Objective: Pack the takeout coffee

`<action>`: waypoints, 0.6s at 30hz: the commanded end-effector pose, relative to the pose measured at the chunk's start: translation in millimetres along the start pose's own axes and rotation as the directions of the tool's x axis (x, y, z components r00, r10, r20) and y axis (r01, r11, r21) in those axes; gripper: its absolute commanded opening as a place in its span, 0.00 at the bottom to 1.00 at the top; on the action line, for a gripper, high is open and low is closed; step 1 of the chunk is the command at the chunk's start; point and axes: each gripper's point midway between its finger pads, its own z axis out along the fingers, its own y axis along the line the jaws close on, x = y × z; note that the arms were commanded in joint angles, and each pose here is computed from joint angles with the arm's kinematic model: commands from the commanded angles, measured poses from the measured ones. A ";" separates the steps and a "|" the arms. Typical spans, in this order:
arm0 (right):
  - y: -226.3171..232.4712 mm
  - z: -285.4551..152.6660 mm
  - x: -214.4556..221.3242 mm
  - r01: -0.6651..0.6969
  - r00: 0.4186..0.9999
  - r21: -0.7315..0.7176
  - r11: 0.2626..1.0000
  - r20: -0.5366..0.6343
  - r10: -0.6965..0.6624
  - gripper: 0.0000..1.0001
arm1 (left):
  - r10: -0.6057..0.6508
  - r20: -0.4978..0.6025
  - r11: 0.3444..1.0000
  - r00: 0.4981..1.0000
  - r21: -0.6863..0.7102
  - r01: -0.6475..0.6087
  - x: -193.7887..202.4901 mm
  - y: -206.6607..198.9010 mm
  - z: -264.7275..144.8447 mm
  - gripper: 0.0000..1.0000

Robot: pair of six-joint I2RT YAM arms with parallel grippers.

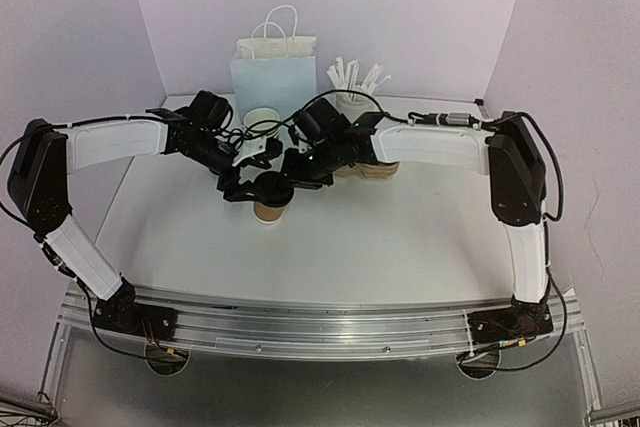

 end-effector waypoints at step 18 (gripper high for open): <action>31.7 4.5 0.9 0.066 0.998 -0.040 0.997 -0.002 -0.066 0.30 | 0.004 -0.026 1.000 1.000 -0.018 -0.004 9.9 -5.8 -9.2 0.81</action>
